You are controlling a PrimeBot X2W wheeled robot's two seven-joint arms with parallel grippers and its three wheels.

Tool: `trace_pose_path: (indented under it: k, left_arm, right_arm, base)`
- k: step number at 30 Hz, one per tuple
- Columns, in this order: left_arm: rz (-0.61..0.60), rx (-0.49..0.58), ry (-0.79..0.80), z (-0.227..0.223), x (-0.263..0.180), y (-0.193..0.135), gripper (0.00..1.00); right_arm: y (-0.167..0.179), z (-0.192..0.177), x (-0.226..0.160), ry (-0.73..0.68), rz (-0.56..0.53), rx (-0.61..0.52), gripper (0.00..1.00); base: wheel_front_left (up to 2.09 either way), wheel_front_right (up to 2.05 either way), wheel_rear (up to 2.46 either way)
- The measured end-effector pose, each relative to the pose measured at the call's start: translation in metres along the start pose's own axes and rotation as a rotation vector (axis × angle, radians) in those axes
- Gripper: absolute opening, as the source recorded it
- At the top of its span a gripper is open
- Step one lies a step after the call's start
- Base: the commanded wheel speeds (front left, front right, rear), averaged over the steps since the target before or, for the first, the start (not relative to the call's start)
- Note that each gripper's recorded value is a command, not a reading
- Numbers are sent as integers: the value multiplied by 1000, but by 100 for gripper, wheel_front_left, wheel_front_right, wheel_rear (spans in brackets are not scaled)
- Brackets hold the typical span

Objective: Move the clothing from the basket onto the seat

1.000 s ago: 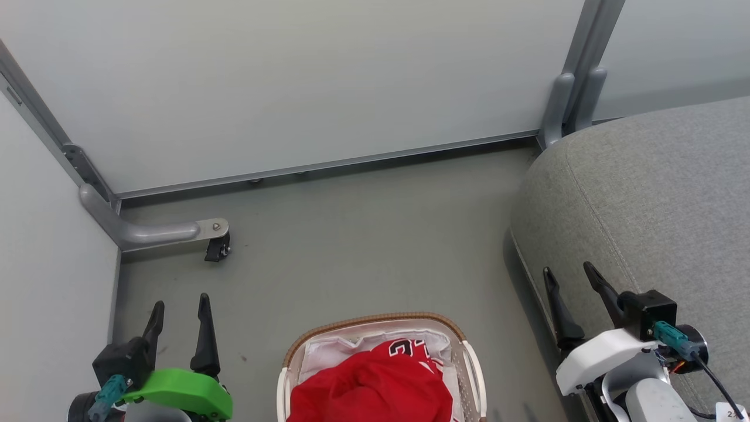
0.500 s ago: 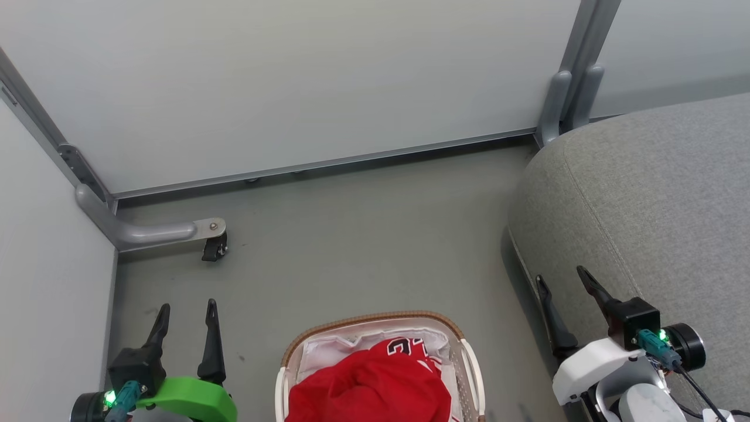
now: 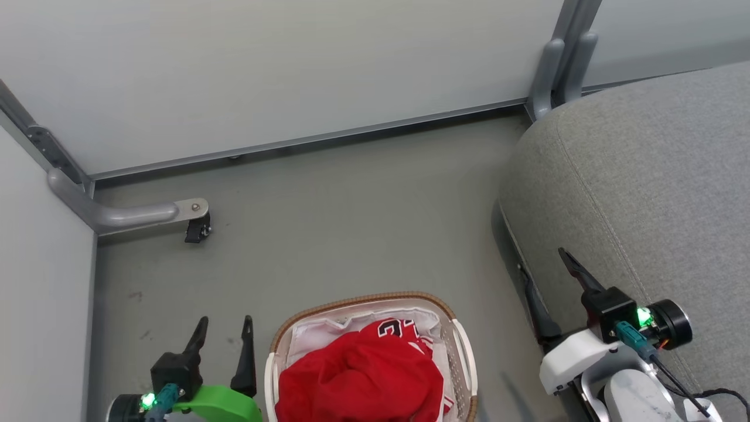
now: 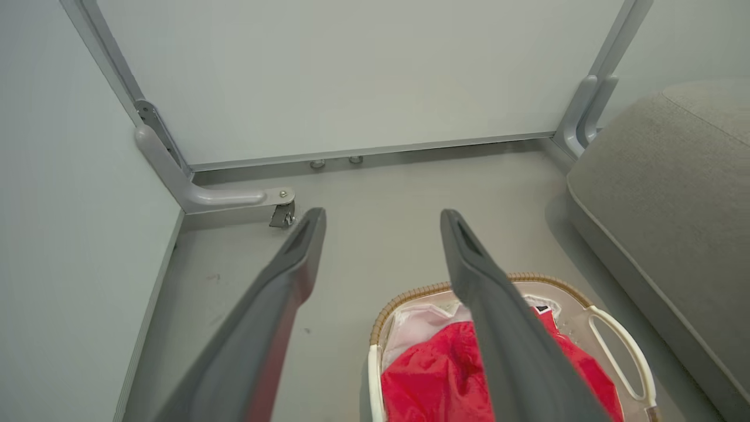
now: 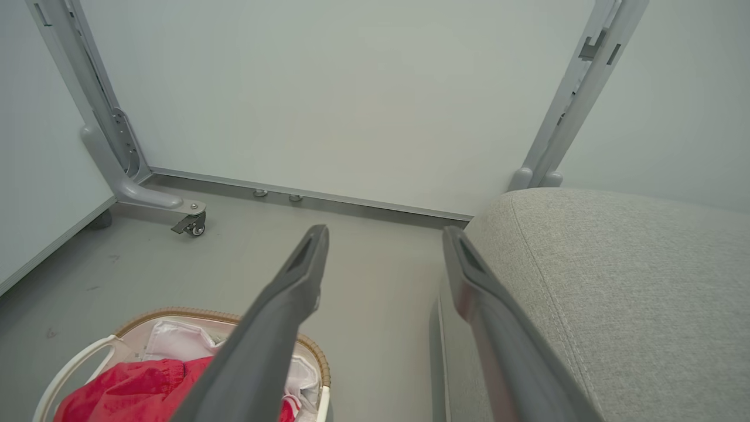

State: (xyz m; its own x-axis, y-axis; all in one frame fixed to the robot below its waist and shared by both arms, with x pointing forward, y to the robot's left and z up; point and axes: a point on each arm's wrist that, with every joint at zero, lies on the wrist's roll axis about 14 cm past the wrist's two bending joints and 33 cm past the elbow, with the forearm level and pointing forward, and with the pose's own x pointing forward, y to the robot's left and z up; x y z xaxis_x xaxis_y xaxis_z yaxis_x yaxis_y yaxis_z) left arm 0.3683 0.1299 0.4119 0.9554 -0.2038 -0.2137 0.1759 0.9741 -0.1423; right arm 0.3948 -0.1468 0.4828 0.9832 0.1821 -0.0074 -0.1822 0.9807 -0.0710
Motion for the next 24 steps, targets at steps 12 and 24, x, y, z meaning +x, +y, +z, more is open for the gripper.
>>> trace_pose_path:
  k: [12, 24]
  left_arm:
    - [-212, -36, 153, -42, 41, -49, 100]
    - [-379, -70, 383, -112, 71, -79, 100]
  right_arm:
    - [-9, 3, 29, -29, -8, 12, 100]
    - [-16, -10, 64, -28, 2, 24, 100]
  base:
    - [0, 0, 0]
    - [0, 0, 0]
